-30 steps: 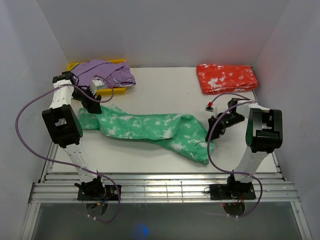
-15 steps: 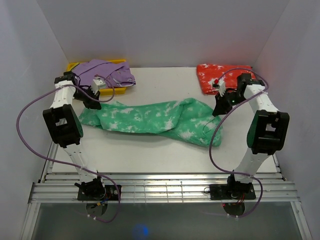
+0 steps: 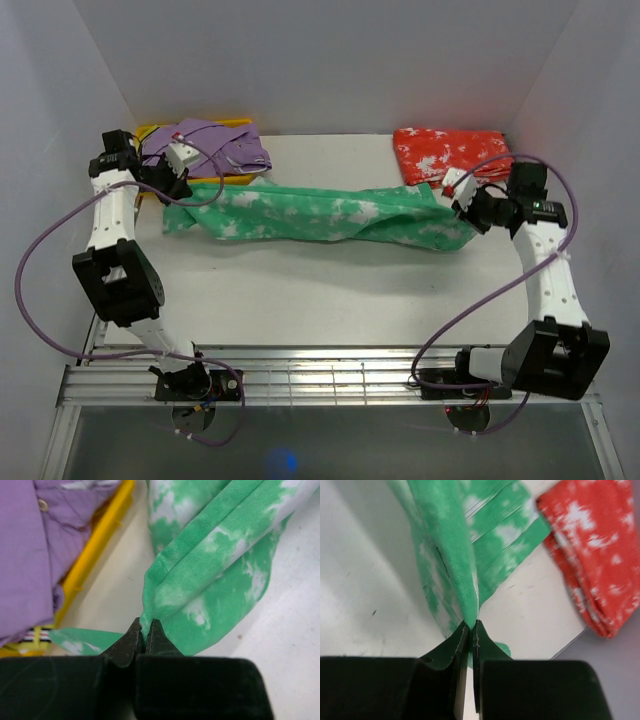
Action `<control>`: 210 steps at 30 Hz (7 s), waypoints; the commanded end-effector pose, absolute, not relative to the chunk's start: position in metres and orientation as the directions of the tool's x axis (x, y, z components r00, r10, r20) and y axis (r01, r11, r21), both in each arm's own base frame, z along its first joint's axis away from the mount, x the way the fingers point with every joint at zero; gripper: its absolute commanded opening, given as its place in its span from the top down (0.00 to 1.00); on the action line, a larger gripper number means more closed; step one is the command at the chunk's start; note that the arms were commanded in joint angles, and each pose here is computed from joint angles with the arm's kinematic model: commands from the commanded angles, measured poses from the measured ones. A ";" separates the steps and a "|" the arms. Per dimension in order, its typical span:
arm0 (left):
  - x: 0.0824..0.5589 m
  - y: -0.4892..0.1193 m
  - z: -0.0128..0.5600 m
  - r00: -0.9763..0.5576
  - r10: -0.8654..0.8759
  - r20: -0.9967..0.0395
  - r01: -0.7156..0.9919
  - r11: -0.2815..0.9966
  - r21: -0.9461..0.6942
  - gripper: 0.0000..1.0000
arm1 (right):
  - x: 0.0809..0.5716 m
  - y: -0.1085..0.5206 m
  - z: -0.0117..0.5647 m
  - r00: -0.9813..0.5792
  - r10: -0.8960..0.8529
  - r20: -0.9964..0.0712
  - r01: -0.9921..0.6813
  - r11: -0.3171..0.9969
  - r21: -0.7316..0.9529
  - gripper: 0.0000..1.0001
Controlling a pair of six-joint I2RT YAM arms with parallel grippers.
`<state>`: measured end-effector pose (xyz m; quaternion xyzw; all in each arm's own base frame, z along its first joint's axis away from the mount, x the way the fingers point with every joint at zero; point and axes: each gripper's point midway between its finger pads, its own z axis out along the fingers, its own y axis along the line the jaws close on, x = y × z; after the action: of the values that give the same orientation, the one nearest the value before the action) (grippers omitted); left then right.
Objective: Fold and stack the trousers
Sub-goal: Flatten the trousers out
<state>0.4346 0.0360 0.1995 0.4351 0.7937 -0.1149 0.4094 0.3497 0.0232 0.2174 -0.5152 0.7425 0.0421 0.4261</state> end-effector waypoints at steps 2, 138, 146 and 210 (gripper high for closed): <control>0.378 0.057 0.201 -0.256 0.695 -0.672 0.770 0.566 0.293 1.00 | 0.310 -0.011 0.173 0.030 -0.899 -0.437 -0.768 0.259 -0.586 0.92; 0.417 -0.436 0.152 -0.373 0.320 -0.871 0.613 0.790 0.028 0.11 | 0.362 -0.037 0.072 -0.801 -0.112 -0.588 -0.305 0.922 0.239 0.09; 0.412 -0.436 0.079 -0.490 0.355 -0.796 0.487 0.869 0.088 0.13 | 0.362 -0.048 0.048 -0.829 -0.061 -0.556 -0.213 0.953 0.214 0.16; 0.450 0.196 0.175 -0.569 -0.005 -0.822 -0.219 0.965 0.146 0.40 | 0.330 -0.091 0.042 -0.820 -0.337 -0.463 -0.397 0.917 0.036 0.28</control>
<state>0.4399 0.1928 0.1419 -0.0718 0.8935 0.1384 0.4212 0.3392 -0.0958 0.0275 -0.1838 0.9521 0.0392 0.2412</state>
